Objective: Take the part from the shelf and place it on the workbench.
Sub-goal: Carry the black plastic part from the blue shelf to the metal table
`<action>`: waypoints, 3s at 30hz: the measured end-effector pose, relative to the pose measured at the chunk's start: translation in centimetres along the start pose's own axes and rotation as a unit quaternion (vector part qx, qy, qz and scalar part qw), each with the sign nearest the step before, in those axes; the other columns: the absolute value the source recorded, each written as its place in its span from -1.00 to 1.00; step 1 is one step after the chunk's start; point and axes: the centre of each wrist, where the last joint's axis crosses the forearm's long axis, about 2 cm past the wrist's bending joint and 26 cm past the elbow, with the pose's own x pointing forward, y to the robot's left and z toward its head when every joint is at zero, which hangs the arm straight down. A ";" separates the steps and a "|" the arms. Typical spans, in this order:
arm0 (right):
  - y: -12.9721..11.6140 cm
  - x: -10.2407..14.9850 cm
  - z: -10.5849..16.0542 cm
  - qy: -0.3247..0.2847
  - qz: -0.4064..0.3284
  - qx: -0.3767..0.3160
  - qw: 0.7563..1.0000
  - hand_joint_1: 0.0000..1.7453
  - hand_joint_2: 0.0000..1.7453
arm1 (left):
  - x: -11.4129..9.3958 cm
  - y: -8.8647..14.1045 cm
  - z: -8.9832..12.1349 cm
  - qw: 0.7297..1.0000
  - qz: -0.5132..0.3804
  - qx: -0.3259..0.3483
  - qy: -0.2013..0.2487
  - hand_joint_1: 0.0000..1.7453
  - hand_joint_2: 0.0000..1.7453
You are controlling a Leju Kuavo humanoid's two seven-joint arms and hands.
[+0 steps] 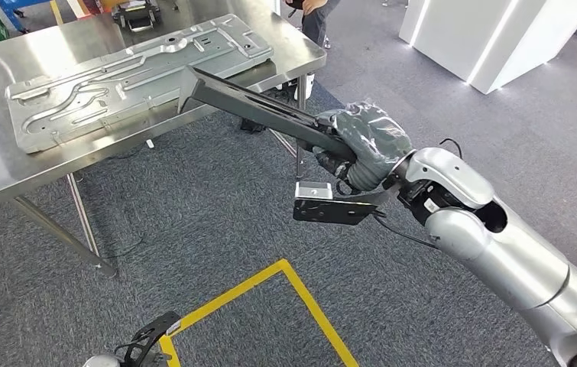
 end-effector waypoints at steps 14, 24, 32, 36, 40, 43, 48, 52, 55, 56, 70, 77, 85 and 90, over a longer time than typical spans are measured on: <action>-0.1 0.0 -0.1 0.001 0.002 0.000 1.000 1.00 1.00 | -0.1 0.3 0.1 1.000 0.000 0.004 -0.001 -1.00 1.00; -1.2 -0.6 -0.3 0.004 0.044 0.032 0.999 1.00 1.00 | -0.2 -0.2 0.0 1.000 -0.002 -0.007 -0.006 -1.00 1.00; -3.3 -1.7 -1.0 0.008 0.092 0.056 0.994 1.00 1.00 | -1.8 -0.9 -0.1 1.000 -0.004 -0.021 0.001 -1.00 1.00; -3.0 -1.7 -0.9 0.006 0.098 0.065 0.993 1.00 1.00 | -1.8 -0.8 -0.1 1.000 -0.005 -0.021 0.000 -1.00 1.00; -3.9 -2.4 -0.9 0.015 0.113 0.081 0.990 1.00 1.00 | -2.4 -0.7 0.0 1.000 -0.011 -0.018 0.004 -1.00 1.00; -5.0 -3.5 -0.6 0.025 0.130 0.094 0.987 1.00 1.00 | -3.3 -0.9 0.1 1.000 -0.016 -0.016 0.009 -1.00 1.00; -6.4 -5.9 0.4 0.051 0.159 0.122 0.978 1.00 1.00 | -3.8 -1.1 0.1 1.000 -0.023 -0.016 0.006 -1.00 1.00; -7.3 -7.4 1.0 0.080 0.162 0.150 0.972 1.00 1.00 | -4.2 -1.1 0.1 1.000 -0.025 -0.015 0.004 -1.00 1.00; -7.7 -8.1 1.0 0.094 0.165 0.158 0.969 1.00 1.00 | -4.5 -1.2 0.1 1.000 -0.024 -0.015 0.005 -1.00 1.00; -7.7 -8.2 1.1 0.097 0.166 0.159 0.968 1.00 1.00 | -4.6 -1.2 0.1 1.000 -0.024 -0.016 0.006 -1.00 1.00; -7.8 -10.3 2.1 0.129 0.186 0.176 0.958 1.00 1.00 | -5.2 -1.3 0.2 1.000 -0.017 -0.023 0.002 -1.00 1.00; -7.9 -10.1 1.7 0.130 0.196 0.174 0.956 1.00 1.00 | -4.4 -1.5 0.0 0.999 -0.024 -0.027 -0.001 -1.00 1.00; -7.3 -10.1 1.8 0.128 0.198 0.178 0.955 1.00 1.00 | -6.6 -2.3 0.2 0.999 -0.019 -0.028 0.024 -1.00 1.00; -7.4 -10.1 1.8 0.126 0.204 0.171 0.956 1.00 1.00 | -5.5 -2.0 0.1 0.999 -0.017 -0.034 0.020 -1.00 1.00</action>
